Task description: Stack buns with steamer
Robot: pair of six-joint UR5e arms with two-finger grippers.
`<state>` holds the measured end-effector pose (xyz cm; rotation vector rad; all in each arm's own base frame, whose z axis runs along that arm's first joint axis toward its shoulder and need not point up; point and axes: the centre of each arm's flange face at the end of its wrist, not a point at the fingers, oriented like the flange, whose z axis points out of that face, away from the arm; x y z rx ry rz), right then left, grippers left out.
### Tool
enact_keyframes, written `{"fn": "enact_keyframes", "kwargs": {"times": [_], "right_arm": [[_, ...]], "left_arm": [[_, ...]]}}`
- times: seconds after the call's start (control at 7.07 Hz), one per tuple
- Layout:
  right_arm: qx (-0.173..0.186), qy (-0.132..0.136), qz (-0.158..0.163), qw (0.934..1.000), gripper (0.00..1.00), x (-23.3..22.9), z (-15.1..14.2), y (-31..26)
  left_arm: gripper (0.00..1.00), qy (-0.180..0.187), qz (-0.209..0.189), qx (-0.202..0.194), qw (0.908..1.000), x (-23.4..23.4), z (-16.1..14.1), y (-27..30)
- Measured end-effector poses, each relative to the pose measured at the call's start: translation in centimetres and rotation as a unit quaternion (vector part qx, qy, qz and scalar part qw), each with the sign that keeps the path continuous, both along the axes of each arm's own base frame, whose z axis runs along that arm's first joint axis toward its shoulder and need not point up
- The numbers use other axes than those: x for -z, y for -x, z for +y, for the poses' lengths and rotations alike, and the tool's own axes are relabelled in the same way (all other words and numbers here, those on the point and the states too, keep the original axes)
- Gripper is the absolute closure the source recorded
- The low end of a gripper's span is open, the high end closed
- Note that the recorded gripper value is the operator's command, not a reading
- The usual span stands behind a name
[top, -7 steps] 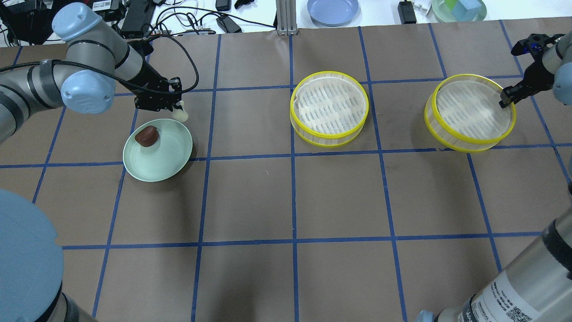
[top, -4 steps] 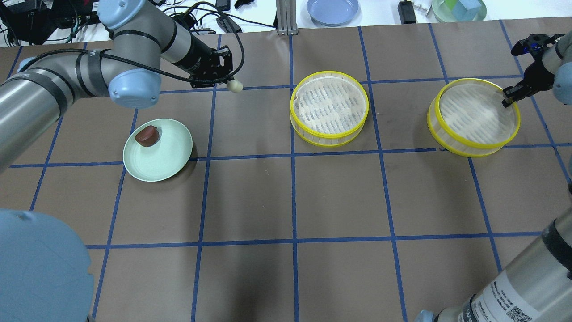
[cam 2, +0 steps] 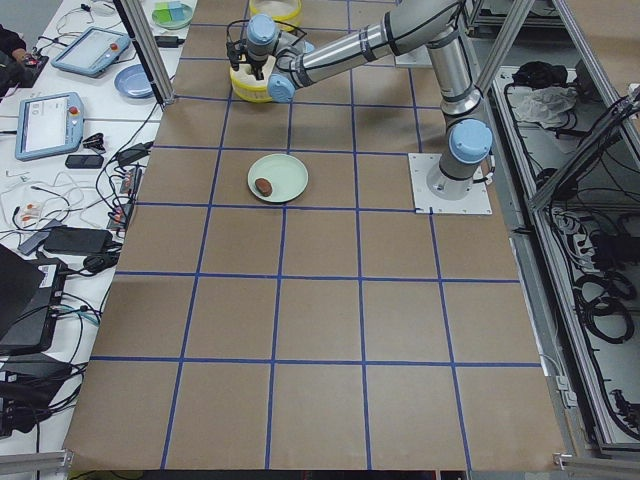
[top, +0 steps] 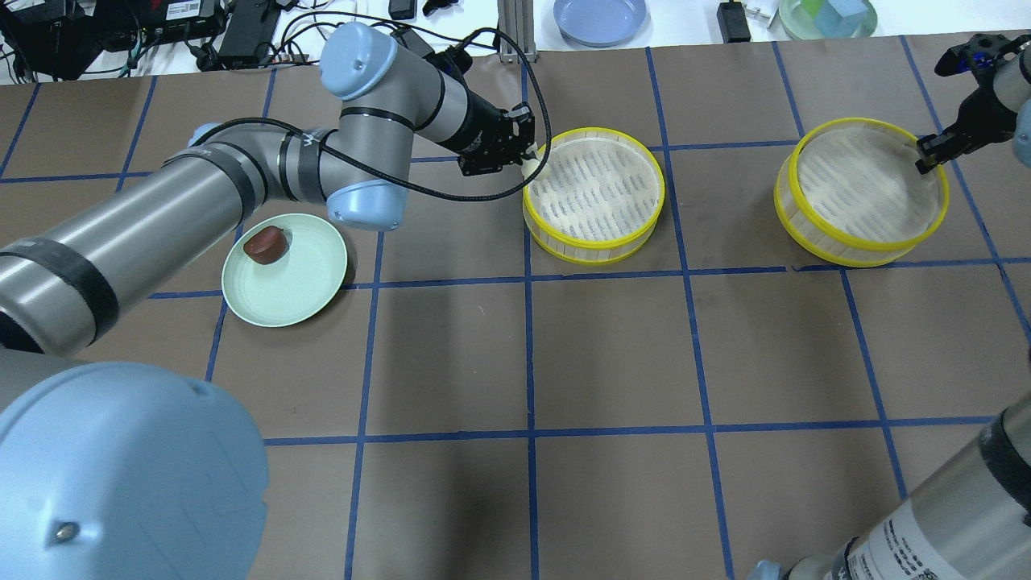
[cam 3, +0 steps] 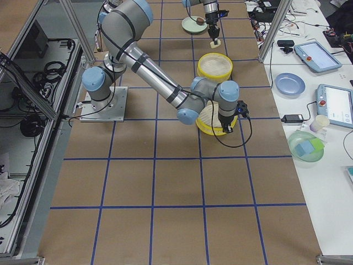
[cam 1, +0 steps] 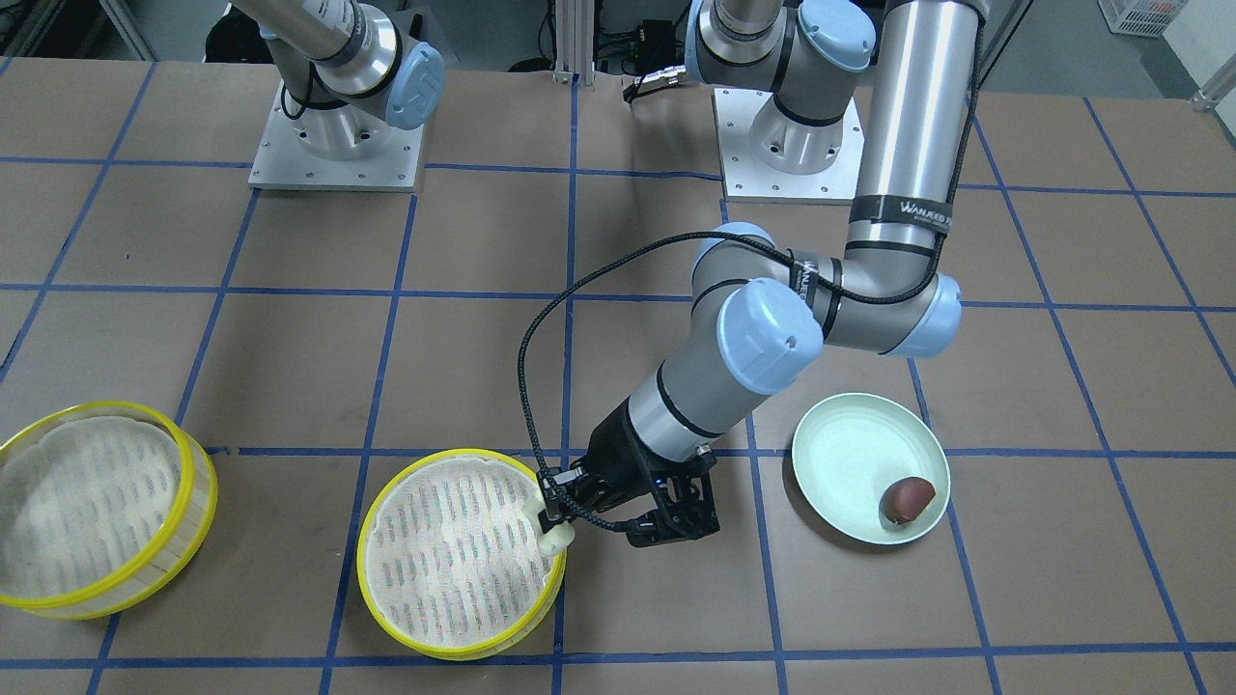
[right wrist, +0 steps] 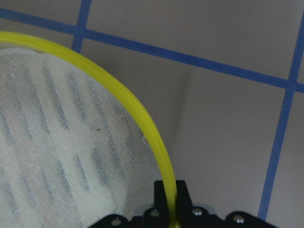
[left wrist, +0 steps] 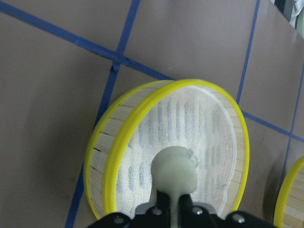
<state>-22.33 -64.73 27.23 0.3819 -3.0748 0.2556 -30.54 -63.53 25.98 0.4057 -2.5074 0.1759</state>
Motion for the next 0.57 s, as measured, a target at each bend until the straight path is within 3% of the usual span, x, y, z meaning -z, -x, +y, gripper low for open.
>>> {"fn": "enact_keyframes", "kwargs": {"times": [0.14,0.28,0.57], "right_arm": [[0.007,0.003,-0.001,1.0000,1.00,-1.8,0.1,-1.5],[0.018,0.007,-0.002,0.9998,1.00,-3.1,0.0,-3.1],[0.032,0.017,0.000,0.9993,1.00,-5.2,-0.4,-7.4]], "left_arm": [[0.13,-0.013,0.000,0.004,0.9999,1.8,0.3,1.3],[0.00,-0.027,0.002,-0.001,0.9996,2.7,0.6,2.1],[0.00,-0.045,0.007,-0.019,0.9988,3.2,0.9,2.8]]}}
